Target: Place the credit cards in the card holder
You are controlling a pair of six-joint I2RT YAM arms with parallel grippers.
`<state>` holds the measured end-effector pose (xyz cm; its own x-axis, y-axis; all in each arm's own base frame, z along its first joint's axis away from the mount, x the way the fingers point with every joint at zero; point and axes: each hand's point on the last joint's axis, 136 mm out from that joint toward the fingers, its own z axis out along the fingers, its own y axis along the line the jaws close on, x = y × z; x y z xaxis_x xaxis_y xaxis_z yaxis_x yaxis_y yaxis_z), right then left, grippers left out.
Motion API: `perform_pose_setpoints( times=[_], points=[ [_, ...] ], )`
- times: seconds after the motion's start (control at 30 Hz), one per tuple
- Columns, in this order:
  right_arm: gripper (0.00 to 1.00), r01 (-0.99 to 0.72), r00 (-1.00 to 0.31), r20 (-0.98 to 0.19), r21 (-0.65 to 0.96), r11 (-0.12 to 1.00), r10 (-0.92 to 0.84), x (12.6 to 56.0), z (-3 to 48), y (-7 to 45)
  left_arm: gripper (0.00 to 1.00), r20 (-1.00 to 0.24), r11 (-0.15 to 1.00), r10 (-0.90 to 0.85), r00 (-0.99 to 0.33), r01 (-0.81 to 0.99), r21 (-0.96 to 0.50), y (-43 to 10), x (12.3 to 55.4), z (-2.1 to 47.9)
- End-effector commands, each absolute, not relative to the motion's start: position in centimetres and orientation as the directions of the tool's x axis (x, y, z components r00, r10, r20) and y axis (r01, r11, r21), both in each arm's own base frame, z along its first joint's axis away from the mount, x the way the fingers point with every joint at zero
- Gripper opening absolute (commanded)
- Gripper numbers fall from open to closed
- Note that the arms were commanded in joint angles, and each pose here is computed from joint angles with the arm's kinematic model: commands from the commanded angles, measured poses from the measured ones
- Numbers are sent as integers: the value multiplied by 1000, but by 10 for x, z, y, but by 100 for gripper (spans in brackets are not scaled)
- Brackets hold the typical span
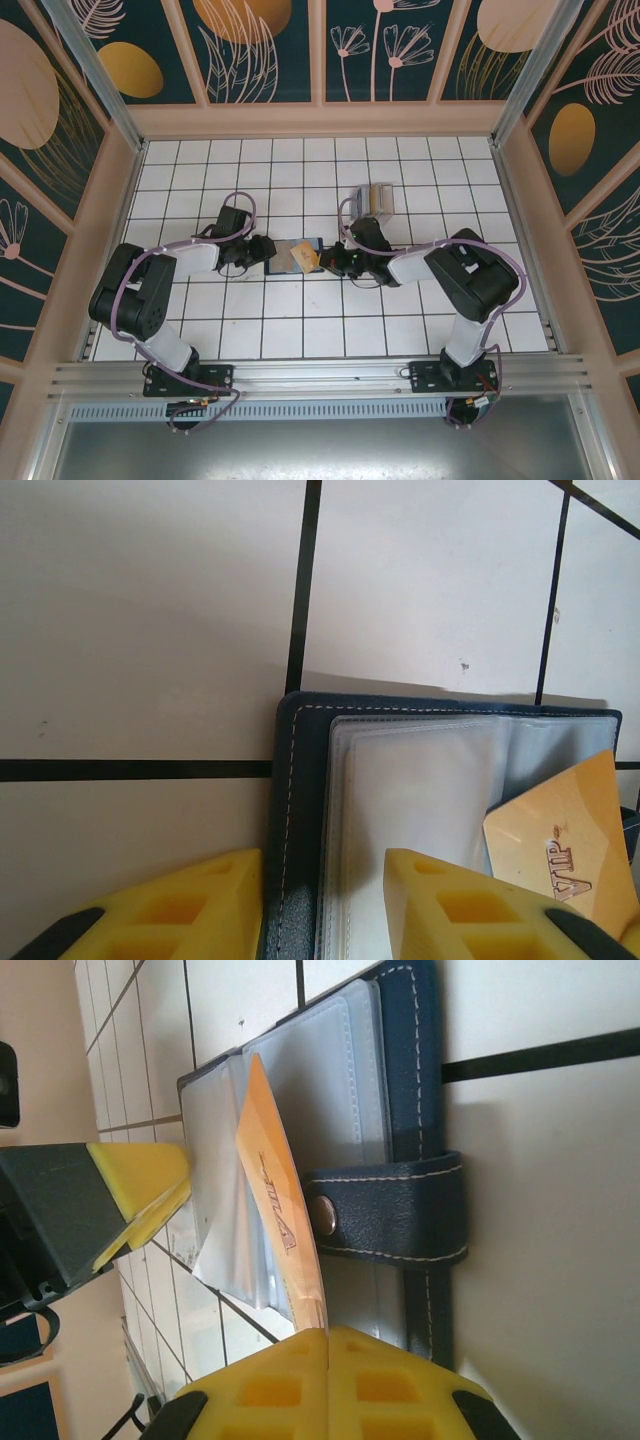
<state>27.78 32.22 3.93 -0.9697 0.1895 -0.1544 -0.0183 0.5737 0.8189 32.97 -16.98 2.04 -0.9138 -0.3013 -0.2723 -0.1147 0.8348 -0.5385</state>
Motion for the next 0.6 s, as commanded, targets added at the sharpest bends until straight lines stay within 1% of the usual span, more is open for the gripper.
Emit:
perform_pose_setpoints(
  times=[0.0, 0.17, 0.3, 0.47, 0.57],
  points=[
    [0, -34, -970, -162, 831, 555, 182, 274, 49, 330, 38, -242, 829, -297, -924, -123, -546, -172, 323, 12],
    [0, -34, -974, -153, 825, 564, 166, 267, 48, 340, 37, -239, 826, -299, -924, -125, -550, -172, 322, 11],
    [0, 0, -965, -165, 779, 627, 204, 267, 46, 336, 37, -242, 826, -300, -923, -125, -549, -172, 320, 11],
    [0, 42, -960, -150, 759, 649, 238, 263, 43, 333, 36, -241, 826, -301, -923, -126, -550, -171, 320, 10],
    [0, 86, -954, -124, 760, 644, 274, 260, 41, 329, 35, -239, 825, -301, -923, -126, -551, -171, 319, 10]
  ],
)
